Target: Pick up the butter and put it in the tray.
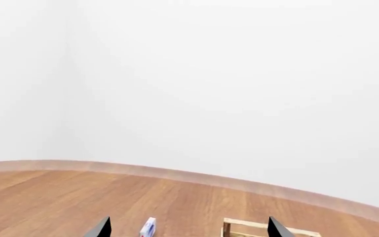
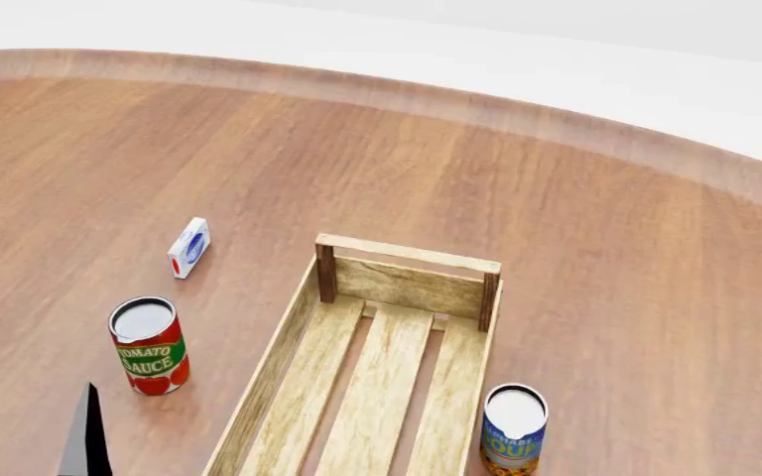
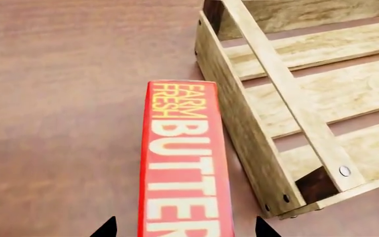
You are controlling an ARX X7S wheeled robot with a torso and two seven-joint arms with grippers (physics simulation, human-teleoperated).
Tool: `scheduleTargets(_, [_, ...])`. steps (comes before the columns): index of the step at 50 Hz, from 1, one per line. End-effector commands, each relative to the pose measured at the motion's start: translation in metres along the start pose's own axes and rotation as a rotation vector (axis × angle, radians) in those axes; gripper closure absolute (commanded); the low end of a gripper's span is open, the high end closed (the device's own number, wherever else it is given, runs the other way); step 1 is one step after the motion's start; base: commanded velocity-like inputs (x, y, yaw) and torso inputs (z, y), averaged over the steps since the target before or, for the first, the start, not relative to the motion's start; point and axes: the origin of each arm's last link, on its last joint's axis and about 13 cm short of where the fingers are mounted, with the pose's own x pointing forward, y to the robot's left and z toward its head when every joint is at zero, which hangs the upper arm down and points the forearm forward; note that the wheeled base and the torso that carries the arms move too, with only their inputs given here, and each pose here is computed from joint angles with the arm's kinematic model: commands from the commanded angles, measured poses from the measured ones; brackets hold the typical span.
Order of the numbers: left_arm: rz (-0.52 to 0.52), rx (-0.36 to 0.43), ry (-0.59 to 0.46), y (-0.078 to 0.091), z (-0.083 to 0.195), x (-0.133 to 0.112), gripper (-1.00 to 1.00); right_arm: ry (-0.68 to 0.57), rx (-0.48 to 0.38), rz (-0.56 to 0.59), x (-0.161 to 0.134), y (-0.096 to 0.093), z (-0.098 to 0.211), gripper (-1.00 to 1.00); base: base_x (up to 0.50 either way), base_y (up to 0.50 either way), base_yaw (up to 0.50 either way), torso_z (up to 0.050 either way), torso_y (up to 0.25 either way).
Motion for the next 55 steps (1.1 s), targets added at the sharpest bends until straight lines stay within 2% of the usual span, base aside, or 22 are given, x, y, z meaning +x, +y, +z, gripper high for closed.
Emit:
scheduleTargets(1, [0.001, -0.003, -0.011, 0.001, 0.001, 0.001, -1.0, 0.007, 0.011, 0.018, 0.01, -0.001, -0.006, -1.0, 0.0, 0.0, 0.0, 0.0, 0.0])
scheduleTargets(21, [0.001, 0.0, -0.008, 0.001, 0.0, 0.001, -1.0, 0.049, 0.026, 0.01, 0.014, -0.001, -0.014, -1.0, 0.0, 0.0, 0.0, 0.0, 0.0])
scheduleTargets(22, [0.0, 0.0, -0.009, 0.001, 0.0, 0.001, -1.0, 0.047, 0.026, 0.011, 0.014, -0.001, -0.013, 1.0, 0.0, 0.0, 0.0, 0.0, 0.0])
scheduleTargets(40, [0.001, 0.0, -0.009, 0.001, -0.001, 0.001, -1.0, 0.027, 0.002, 0.016, 0.013, 0.0, -0.01, 1.0, 0.0, 0.0, 0.0, 0.0, 0.0])
scheduleTargets(49, [0.003, 0.002, -0.01, 0.001, 0.0, 0.001, -1.0, -0.077, -0.04, 0.005, -0.003, 0.008, 0.006, 1.0, 0.0, 0.0, 0.0, 0.0, 0.0])
scheduleTargets(55, [0.004, 0.001, -0.011, 0.001, 0.0, 0.0, -1.0, -0.156, -0.025, -0.02, -0.017, 0.019, 0.012, 1.0, 0.0, 0.0, 0.0, 0.0, 0.0])
